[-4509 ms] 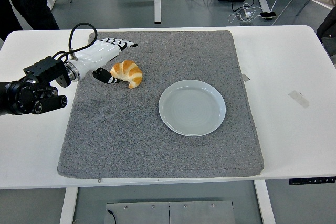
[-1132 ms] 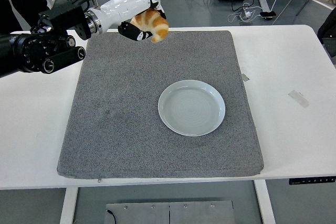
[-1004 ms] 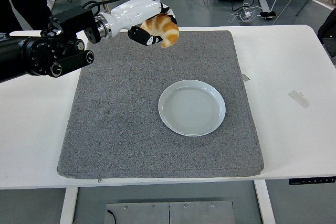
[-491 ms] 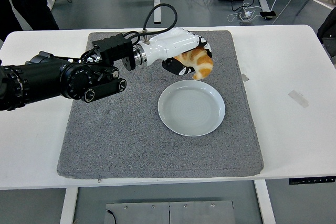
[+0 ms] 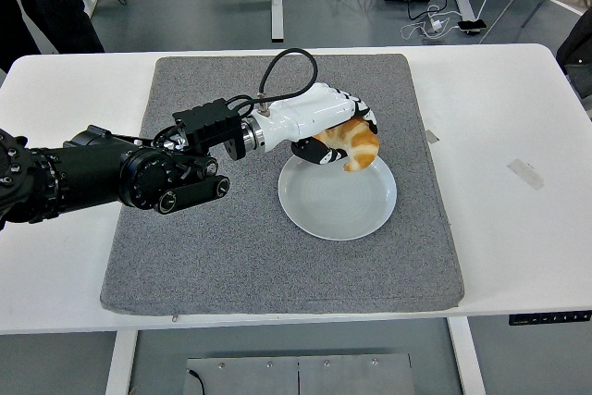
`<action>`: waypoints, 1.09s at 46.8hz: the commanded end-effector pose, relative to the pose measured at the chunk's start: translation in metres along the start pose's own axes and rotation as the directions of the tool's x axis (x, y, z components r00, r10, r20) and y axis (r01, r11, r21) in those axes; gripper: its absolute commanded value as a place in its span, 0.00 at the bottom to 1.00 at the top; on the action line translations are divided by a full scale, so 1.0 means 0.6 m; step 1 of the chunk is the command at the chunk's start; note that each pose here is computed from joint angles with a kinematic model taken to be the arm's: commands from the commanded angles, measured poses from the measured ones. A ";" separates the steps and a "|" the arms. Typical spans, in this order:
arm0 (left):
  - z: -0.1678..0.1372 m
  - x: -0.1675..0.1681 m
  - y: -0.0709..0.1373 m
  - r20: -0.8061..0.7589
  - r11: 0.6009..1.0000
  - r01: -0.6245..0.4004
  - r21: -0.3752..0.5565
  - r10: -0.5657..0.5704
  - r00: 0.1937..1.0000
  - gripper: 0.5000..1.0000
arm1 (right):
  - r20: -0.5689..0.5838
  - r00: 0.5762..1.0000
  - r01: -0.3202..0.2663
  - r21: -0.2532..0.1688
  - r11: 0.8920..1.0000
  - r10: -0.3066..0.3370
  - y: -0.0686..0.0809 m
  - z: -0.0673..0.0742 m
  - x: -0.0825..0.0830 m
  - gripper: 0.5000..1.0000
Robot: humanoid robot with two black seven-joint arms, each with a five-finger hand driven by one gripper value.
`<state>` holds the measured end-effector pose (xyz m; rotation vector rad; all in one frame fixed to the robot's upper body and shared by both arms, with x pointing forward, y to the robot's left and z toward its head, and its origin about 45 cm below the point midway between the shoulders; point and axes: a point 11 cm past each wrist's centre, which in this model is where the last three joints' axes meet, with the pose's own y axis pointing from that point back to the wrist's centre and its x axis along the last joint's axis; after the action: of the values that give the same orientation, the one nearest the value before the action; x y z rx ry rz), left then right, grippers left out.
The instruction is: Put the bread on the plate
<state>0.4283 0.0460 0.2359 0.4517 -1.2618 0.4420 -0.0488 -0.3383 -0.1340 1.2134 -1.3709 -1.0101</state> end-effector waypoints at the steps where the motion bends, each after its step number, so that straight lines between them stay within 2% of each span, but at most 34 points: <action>1: -0.003 -0.014 0.006 0.005 1.000 0.025 0.003 -0.025 1.000 0.00 | -0.001 1.000 0.000 0.000 1.000 0.000 0.000 0.000 0.000 1.00; 25: -0.011 -0.078 0.035 -0.009 0.996 0.085 0.020 -0.084 0.996 0.00 | -0.001 1.000 0.000 0.000 1.000 0.000 0.000 0.000 0.000 1.00; 41: -0.011 -0.096 0.042 -0.030 0.995 0.098 0.028 -0.097 0.995 0.00 | 0.000 1.000 0.000 0.000 1.000 0.000 0.000 0.000 0.000 1.00; 42: -0.011 -0.097 0.042 -0.032 0.995 0.100 0.028 -0.099 0.995 0.05 | 0.000 1.000 0.000 0.000 1.000 0.000 0.000 0.000 0.000 1.00; 44: -0.010 -0.099 0.043 -0.034 0.994 0.102 0.027 -0.101 0.994 0.25 | -0.001 1.000 0.000 0.000 1.000 0.000 0.000 0.000 0.000 1.00; 46: -0.010 -0.102 0.044 -0.040 0.994 0.108 0.026 -0.107 0.993 0.38 | -0.001 1.000 0.000 0.000 1.000 0.000 0.000 0.000 0.000 1.00; 51: 0.003 -0.109 0.043 -0.063 0.993 0.119 0.009 -0.119 0.991 0.55 | 0.000 1.000 0.000 0.000 1.000 0.000 0.000 0.000 0.000 1.00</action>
<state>0.4009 0.0653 0.1763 0.5265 -1.1792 0.3714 -0.0485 -0.3383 -0.1340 1.2139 -1.3710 -1.0096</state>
